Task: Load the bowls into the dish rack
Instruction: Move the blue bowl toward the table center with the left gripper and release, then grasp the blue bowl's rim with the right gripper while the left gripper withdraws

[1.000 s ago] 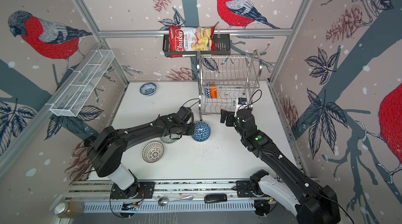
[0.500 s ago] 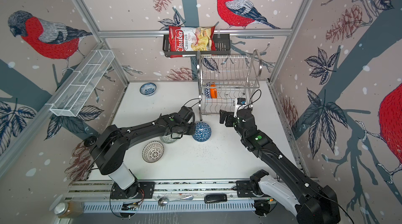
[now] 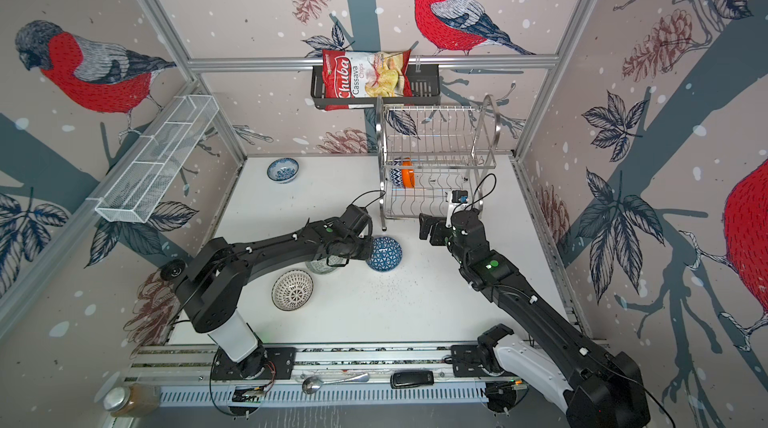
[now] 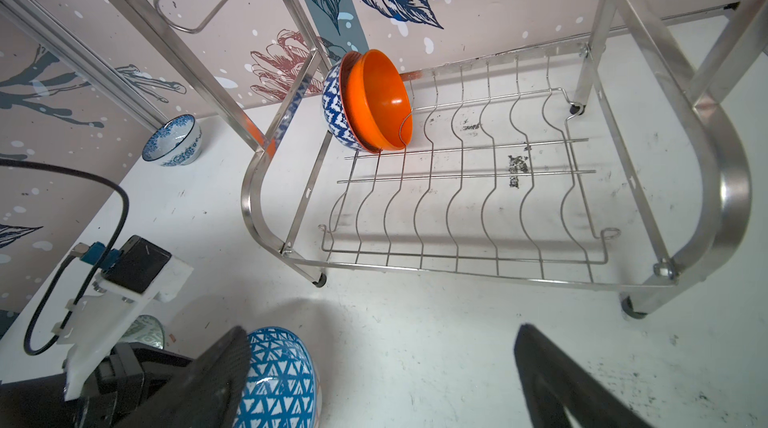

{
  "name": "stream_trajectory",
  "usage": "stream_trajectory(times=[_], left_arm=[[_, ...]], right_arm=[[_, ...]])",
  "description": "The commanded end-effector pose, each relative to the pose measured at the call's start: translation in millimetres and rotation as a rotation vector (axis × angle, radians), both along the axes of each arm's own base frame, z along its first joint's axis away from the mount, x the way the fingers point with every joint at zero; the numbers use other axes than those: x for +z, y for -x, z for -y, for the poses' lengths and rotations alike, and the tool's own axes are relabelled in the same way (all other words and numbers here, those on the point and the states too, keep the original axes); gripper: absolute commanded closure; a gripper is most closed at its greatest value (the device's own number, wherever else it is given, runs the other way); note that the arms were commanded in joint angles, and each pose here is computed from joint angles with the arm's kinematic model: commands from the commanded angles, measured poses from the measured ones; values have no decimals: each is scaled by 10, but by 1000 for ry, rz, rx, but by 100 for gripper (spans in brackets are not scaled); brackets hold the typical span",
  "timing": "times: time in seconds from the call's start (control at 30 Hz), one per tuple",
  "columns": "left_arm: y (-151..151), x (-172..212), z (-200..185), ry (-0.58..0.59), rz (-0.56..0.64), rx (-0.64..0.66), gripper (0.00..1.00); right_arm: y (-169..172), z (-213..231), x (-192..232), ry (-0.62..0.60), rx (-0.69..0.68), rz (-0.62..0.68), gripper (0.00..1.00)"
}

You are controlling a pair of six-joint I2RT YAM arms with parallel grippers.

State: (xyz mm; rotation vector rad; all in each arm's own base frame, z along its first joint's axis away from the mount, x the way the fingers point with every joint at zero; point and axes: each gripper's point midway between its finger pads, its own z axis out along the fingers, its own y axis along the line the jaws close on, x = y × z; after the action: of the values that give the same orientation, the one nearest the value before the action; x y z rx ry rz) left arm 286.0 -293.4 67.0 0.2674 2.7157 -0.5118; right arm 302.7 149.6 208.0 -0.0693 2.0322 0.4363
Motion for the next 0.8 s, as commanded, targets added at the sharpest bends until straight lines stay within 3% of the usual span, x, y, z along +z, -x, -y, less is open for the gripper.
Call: stream_trajectory(times=[0.0, 0.23, 0.33, 0.43, 0.77], left_arm=[[-56, 91, 40, 10, 35, -11, 63], [-186, 366, -94, 18, 76, 14, 39], [-294, 659, -256, 59, 123, 52, 25], [-428, 969, -538, 85, 193, 137, 5], [-738, 1510, -1256, 186, 365, 339, 2]], right_arm=[[-17, -37, 80, -20, 10, 20, 1], [1, -99, 84, -10, 40, 9, 0], [25, -185, 57, 20, 59, -1, 0], [60, -329, -22, 65, 83, -26, 0], [371, -1120, -526, 301, 225, -149, 0]])
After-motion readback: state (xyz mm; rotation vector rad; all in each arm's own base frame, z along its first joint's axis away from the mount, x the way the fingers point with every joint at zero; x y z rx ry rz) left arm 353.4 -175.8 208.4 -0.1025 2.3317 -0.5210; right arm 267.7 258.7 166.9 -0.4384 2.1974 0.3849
